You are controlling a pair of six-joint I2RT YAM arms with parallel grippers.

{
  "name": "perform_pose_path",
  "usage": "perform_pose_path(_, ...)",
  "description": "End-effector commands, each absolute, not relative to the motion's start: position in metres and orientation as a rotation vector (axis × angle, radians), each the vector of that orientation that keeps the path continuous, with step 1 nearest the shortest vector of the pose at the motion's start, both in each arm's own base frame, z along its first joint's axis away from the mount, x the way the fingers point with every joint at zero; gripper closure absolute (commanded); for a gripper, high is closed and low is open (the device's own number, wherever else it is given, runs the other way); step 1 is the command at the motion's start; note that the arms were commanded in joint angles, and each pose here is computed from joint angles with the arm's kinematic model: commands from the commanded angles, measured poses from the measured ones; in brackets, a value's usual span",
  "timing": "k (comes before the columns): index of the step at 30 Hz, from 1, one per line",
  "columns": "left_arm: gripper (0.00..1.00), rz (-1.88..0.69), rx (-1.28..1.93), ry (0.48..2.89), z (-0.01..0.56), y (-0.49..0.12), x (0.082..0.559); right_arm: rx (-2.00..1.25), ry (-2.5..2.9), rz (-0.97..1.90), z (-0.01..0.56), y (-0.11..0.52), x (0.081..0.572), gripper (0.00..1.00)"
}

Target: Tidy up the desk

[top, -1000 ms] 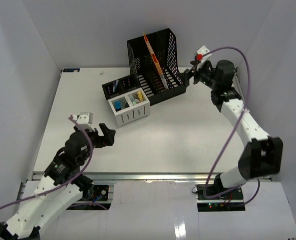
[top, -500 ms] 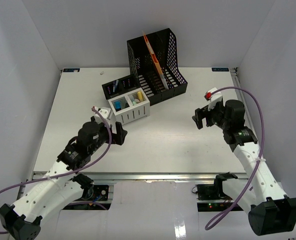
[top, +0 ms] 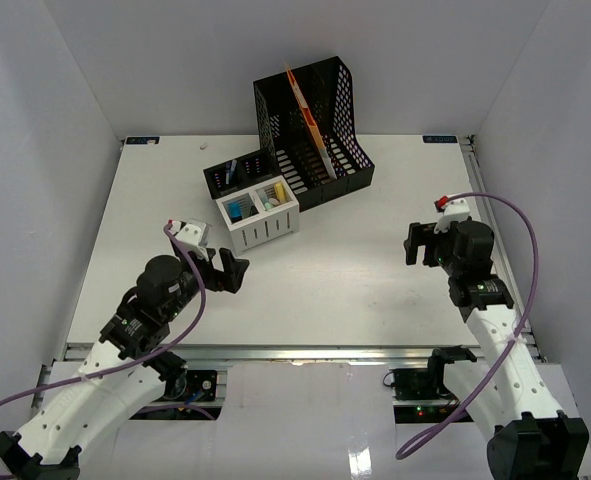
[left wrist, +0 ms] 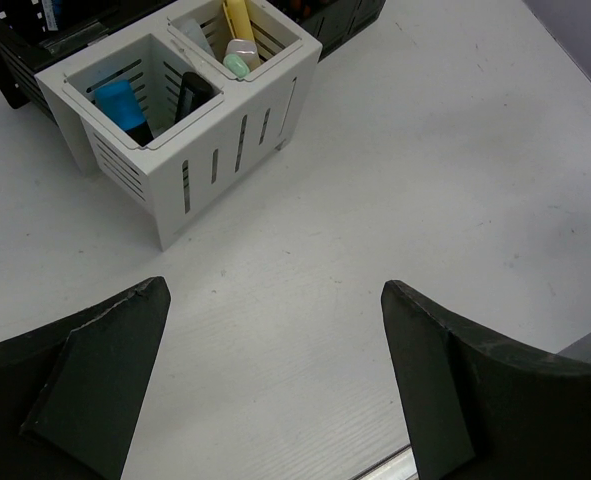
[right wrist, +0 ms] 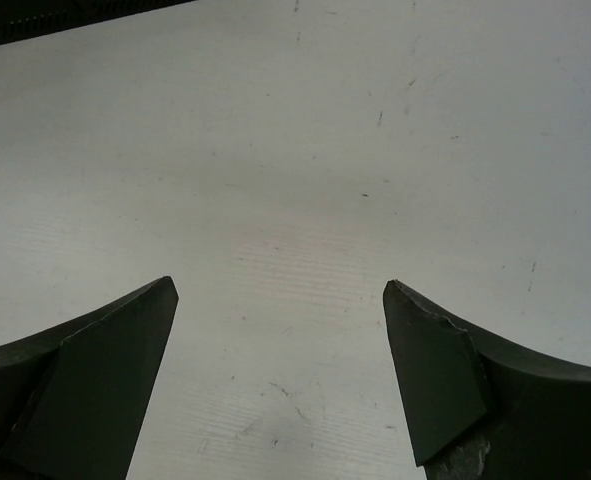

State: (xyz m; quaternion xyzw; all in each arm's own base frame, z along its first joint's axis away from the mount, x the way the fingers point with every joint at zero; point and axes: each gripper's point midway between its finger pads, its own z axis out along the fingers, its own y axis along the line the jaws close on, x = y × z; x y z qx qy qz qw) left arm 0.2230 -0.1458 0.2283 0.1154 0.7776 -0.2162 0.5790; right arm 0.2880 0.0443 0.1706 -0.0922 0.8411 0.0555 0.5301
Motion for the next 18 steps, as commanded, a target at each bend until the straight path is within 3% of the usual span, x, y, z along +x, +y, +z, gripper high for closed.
perform_pose_path(1,0.02,-0.478,0.252,1.803,0.232,-0.14,0.225,-0.138,1.945,0.144,0.176,0.034,0.287,0.1)
perform_pose_path(18,0.02,-0.413,0.227,1.859,0.216,-0.134,0.233,-0.063,1.9,0.121,0.192,0.025,0.284,0.1)
